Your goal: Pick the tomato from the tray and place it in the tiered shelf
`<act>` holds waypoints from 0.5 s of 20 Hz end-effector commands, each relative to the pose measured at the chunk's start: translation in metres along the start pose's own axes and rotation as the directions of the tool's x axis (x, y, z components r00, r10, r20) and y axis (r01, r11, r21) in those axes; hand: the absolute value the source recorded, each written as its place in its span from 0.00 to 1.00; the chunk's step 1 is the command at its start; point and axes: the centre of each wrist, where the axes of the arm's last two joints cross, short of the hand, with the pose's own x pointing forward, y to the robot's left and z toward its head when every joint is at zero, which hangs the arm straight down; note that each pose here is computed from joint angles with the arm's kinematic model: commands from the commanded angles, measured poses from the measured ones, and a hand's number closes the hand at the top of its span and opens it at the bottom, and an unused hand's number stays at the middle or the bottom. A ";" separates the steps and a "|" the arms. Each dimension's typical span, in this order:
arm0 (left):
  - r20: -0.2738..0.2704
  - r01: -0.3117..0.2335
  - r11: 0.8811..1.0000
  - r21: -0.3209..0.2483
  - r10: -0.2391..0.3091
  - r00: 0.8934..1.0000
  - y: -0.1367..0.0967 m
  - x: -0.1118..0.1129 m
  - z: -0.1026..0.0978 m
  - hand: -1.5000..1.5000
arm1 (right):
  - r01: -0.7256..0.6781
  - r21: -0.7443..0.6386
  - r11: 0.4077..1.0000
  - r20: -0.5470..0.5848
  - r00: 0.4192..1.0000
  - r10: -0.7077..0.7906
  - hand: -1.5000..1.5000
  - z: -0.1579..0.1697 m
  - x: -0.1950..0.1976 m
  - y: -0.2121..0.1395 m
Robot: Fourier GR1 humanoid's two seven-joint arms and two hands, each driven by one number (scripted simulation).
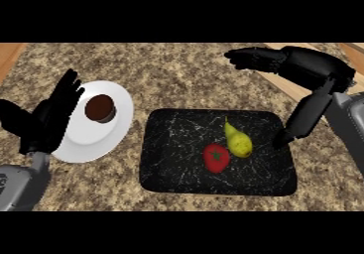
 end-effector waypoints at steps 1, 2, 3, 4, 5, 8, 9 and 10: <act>0.005 0.001 1.000 0.016 -0.001 1.000 -0.005 -0.005 -0.001 0.50 | -0.387 0.105 0.916 -0.105 0.912 0.397 0.00 -0.003 0.055 0.008; -0.013 -0.001 1.000 0.005 0.001 1.000 0.003 -0.001 0.001 0.50 | -0.466 0.113 0.877 -0.133 0.868 0.478 0.00 0.001 0.065 0.005; -0.014 0.011 1.000 0.008 -0.011 1.000 -0.001 -0.010 0.001 0.50 | -0.550 0.122 0.826 -0.135 0.816 0.563 0.00 -0.006 0.082 0.016; -0.010 -0.003 1.000 0.011 0.003 1.000 0.000 -0.006 0.002 0.50 | -0.598 0.140 0.789 -0.139 0.778 0.613 0.00 -0.005 0.086 0.027; -0.004 0.005 1.000 -0.006 -0.005 1.000 0.004 -0.006 0.001 0.50 | -0.618 0.126 0.776 -0.150 0.761 0.631 0.00 -0.015 0.081 0.041; -0.012 -0.012 1.000 0.016 0.012 1.000 0.002 0.005 -0.010 0.50 | -0.617 0.172 0.768 -0.187 0.745 0.640 0.00 -0.023 0.073 0.078; 0.006 -0.001 1.000 0.009 0.001 1.000 0.022 0.001 -0.009 0.50 | -0.624 0.143 0.768 -0.201 0.741 0.640 0.00 -0.040 0.076 0.088; 0.007 0.006 1.000 0.005 -0.006 1.000 0.006 0.006 -0.007 0.50 | -0.615 0.145 0.775 -0.216 0.745 0.631 0.00 -0.043 0.083 0.098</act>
